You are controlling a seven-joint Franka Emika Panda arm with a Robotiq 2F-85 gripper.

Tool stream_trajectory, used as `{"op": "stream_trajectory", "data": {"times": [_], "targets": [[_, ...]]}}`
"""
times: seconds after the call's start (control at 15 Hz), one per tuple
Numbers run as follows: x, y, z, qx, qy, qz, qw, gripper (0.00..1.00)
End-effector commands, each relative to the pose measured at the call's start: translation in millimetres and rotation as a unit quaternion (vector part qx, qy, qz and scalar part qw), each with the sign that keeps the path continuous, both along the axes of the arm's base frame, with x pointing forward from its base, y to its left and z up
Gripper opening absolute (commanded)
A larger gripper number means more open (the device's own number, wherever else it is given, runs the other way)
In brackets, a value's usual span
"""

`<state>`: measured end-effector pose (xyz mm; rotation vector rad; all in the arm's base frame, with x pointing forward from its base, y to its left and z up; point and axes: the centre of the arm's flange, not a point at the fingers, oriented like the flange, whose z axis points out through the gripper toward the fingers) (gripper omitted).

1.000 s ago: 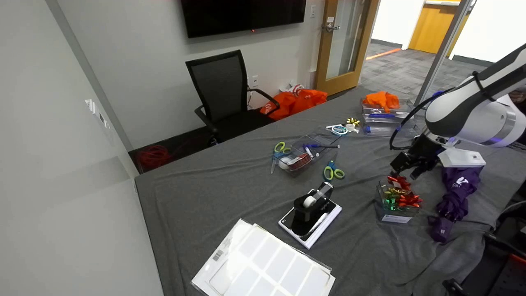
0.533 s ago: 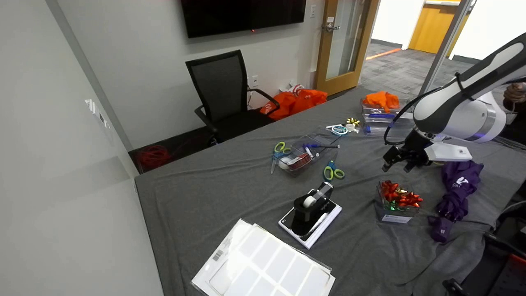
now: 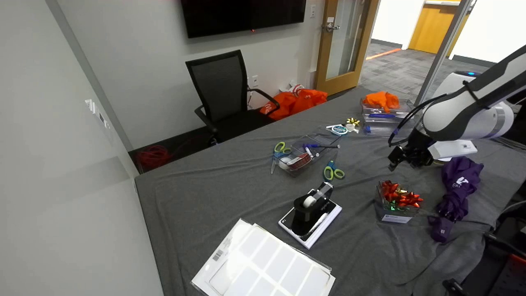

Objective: Move the red ribbon from the right tray to the left tray

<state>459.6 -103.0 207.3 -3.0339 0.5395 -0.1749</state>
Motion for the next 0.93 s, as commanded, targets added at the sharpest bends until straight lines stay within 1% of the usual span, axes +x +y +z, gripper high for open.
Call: {"op": "stream_trajectory", "data": {"times": [0.0, 0.33, 0.6, 0.87], "targets": [[-19.4, 2.4, 40.2, -0.025, 0.005, 0.015, 0.9996, 1.0], [-33.3, 1.4, 71.8, -0.032, 0.003, 0.039, 0.9987, 1.0], [-46.1, 6.0, 90.4, -0.021, 0.009, 0.05, 0.9985, 1.0], [-54.4, 10.4, 100.2, -0.01, 0.014, 0.053, 0.9985, 1.0]]}}
